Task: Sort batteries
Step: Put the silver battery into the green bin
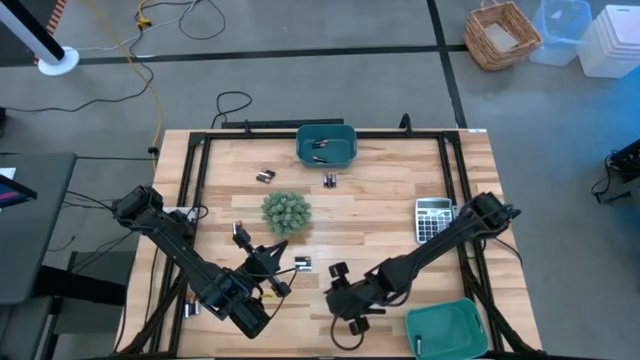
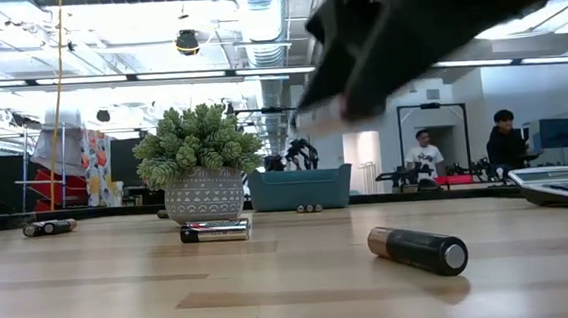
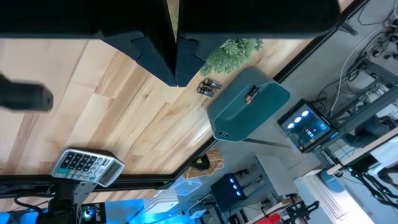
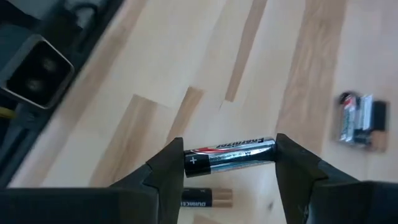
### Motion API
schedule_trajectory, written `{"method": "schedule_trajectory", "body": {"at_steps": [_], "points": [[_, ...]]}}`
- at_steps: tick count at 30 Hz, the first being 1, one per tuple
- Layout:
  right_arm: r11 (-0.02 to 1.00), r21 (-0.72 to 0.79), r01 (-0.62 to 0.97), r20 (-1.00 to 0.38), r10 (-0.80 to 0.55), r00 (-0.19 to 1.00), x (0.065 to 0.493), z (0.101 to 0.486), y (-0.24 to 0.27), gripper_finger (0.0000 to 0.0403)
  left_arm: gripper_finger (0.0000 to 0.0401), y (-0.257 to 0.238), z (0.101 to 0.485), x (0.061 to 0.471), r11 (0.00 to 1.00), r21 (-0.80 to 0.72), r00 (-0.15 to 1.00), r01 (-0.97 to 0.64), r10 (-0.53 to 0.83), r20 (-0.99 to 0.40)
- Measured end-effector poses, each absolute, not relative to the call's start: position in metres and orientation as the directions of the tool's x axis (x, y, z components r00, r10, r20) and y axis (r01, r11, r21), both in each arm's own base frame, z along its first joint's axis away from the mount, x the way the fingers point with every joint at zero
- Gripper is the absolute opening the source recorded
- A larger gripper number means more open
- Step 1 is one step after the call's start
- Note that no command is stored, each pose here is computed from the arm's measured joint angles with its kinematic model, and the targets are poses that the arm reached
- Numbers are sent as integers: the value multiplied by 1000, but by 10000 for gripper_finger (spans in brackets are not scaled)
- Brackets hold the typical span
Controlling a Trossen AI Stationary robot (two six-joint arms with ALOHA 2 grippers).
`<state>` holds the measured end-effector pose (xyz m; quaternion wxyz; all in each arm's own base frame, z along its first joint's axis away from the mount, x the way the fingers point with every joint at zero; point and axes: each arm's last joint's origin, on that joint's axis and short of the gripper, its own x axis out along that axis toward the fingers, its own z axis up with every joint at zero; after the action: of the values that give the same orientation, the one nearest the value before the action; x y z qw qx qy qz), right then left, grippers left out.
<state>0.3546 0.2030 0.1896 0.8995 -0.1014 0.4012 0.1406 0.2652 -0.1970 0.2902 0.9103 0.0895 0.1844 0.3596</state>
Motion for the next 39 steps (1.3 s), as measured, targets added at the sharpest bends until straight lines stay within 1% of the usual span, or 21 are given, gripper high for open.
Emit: {"method": "schedule_trajectory", "body": {"at_steps": [10, 16, 23, 29, 34, 39], "points": [[927, -87, -366, -669, 218, 711, 336, 247, 194, 200, 0, -197, 290, 265, 727, 291, 674, -622, 686, -274], [911, -91, -401, -629, 260, 733, 311, 269, 182, 200, 0, -197, 290, 266, 728, 287, 675, -623, 685, -274], [914, -39, -404, -557, 316, 768, 255, 285, 161, 202, 0, -196, 287, 266, 724, 292, 670, -625, 690, -274], [880, 17, -475, -496, 420, 760, 197, 289, 155, 202, 0, -192, 286, 269, 723, 287, 660, -628, 690, -297], [821, 90, -563, -445, 539, 715, 151, 287, 156, 202, 0, -188, 286, 273, 723, 273, 648, -635, 691, -322], [736, 131, -664, -424, 647, 634, 114, 281, 158, 203, 0, -183, 286, 279, 716, 245, 638, -654, 696, -331]]}}
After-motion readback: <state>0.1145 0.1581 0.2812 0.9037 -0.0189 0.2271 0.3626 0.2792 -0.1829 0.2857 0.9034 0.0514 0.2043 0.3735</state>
